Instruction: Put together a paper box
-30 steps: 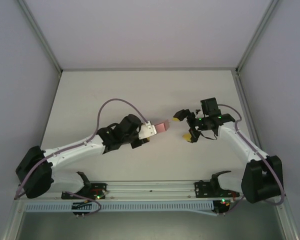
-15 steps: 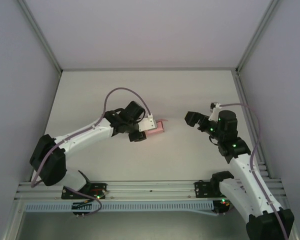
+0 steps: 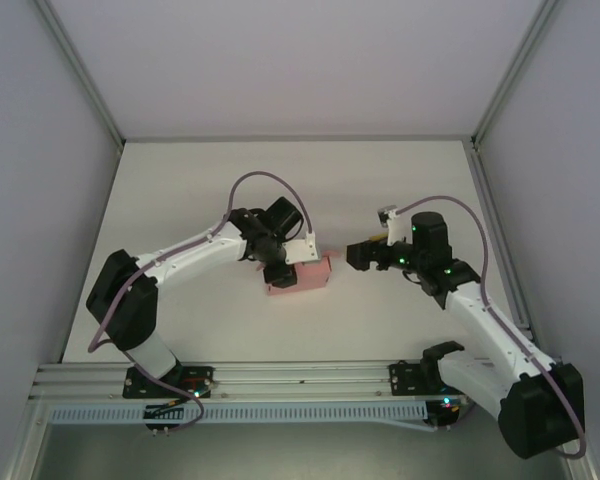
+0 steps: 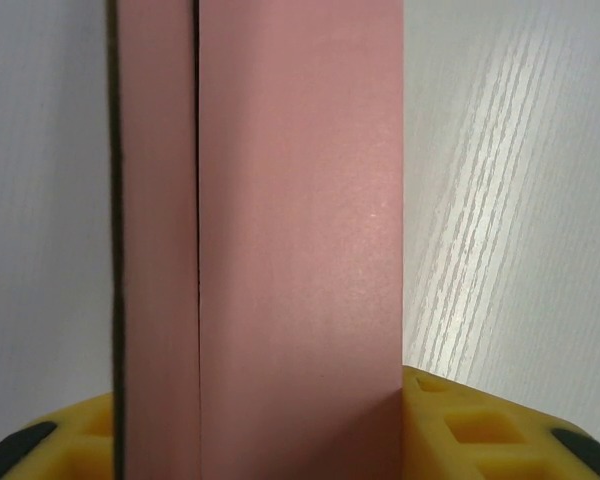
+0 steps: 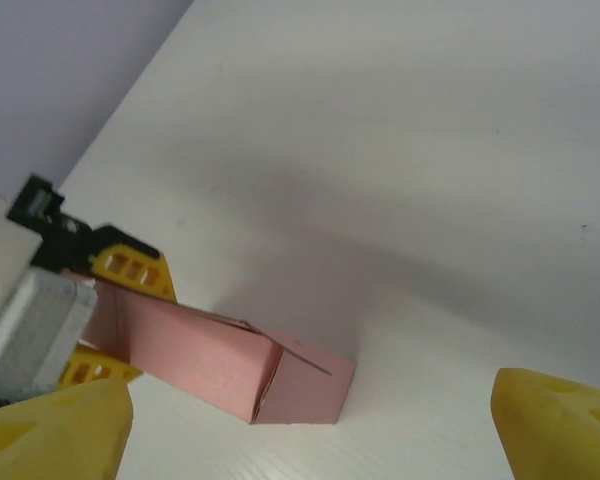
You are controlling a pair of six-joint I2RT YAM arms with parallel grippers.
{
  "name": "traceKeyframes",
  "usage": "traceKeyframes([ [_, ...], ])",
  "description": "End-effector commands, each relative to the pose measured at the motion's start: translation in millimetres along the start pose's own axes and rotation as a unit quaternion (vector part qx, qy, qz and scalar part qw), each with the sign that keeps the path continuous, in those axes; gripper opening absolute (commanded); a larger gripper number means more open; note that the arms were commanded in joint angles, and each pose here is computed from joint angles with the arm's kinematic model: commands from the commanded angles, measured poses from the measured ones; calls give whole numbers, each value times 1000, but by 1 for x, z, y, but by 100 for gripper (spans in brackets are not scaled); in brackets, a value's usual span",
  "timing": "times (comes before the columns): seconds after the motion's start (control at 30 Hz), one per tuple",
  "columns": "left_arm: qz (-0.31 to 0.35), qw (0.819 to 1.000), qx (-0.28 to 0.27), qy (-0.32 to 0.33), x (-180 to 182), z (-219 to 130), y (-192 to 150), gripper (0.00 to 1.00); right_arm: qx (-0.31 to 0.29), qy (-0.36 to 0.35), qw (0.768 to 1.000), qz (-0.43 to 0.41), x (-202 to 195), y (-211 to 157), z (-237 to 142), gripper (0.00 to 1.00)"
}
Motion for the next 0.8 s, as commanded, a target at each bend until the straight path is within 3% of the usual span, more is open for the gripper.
traceKeyframes([
  [0.0,-19,1000,6,-4,-2,9,-7,42,23,13,996,-84,13,1,6,90],
  [0.37,-11,1000,-14,-3,-3,8,-3,42,126,6,968,-215,12,-8,43,74],
  [0.57,-12,1000,-12,-4,-4,11,-6,42,172,9,961,-217,7,-6,56,52],
  [0.77,-12,1000,-15,3,-3,12,-6,42,183,15,964,-193,5,-15,60,40],
])
Point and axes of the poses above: each hand's point on the last joint's axis, 136 mm out from that joint toward the fingers, its own z axis out along the fingers, its own x axis along the line the jaws close on, y = z × x, the point moved 3 cm from there along -z, back along the fingers, and after that the axes turned 6 degrees about z, right-handed, at the moved point
